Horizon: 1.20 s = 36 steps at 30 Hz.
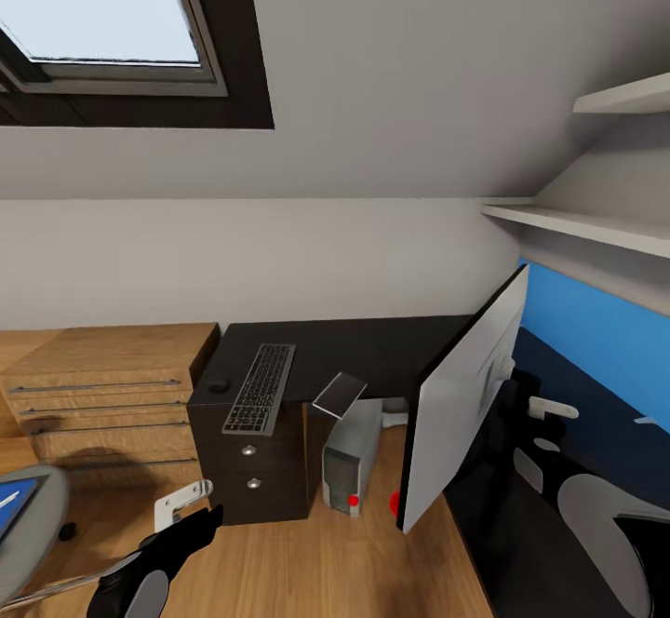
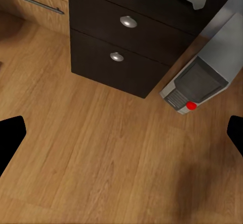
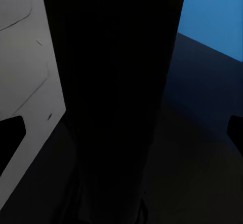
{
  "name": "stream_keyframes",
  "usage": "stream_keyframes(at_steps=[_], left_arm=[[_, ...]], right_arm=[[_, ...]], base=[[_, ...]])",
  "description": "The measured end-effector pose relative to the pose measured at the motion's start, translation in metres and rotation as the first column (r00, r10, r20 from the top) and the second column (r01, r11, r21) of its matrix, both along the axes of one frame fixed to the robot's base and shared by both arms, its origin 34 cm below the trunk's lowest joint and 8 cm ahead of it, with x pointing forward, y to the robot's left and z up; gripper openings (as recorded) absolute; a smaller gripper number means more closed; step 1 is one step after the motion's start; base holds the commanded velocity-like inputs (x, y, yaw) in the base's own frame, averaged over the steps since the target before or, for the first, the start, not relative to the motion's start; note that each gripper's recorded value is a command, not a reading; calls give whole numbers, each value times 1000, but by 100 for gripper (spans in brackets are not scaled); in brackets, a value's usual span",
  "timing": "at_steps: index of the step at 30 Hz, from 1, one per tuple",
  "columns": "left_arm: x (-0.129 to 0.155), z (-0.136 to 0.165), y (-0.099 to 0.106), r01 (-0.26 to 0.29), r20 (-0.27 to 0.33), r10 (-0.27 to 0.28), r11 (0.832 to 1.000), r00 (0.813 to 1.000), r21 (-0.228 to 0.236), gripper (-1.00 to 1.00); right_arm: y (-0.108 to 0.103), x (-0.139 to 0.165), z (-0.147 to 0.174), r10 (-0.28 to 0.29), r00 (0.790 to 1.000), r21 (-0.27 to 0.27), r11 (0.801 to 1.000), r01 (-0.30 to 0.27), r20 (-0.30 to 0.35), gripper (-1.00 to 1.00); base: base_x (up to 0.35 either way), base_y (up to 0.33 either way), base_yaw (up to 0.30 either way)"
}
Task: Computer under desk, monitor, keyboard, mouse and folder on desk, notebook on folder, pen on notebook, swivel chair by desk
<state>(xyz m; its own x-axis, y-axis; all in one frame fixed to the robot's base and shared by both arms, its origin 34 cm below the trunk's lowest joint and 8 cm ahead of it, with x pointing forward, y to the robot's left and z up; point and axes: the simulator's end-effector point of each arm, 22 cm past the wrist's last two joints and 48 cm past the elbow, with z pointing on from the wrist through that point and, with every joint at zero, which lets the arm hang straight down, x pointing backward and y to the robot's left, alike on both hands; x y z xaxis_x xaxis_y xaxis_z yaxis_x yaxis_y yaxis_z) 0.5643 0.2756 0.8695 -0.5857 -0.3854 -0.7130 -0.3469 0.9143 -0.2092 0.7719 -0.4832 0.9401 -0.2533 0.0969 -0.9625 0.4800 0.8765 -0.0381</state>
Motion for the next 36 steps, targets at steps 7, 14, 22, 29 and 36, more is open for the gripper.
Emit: stream_keyframes(at_steps=[7,14,22,29,36], left_arm=[[0,0,0,0,0,0,1000,1000,0,100],[0,0,0,0,0,0,1000,1000,-1,100],[-1,-2,-1,0,-4,0,1000,1000,-2,100],[-1,-2,-1,0,-6,0,1000,1000,-2,100],[-1,-4,-4,6,-9,-6,1000,1000,-2,100]], right_arm=[[0,0,0,0,1000,0,1000,0,-1,100],[0,0,0,0,1000,0,1000,0,0,100],[0,0,0,0,1000,0,1000,0,-1,100],[0,0,0,0,1000,0,1000,0,0,100],[0,0,0,0,1000,0,1000,0,-1,100]], base=[[52,0,0],[49,0,0],[6,0,0],[69,0,0],[36,0,0]])
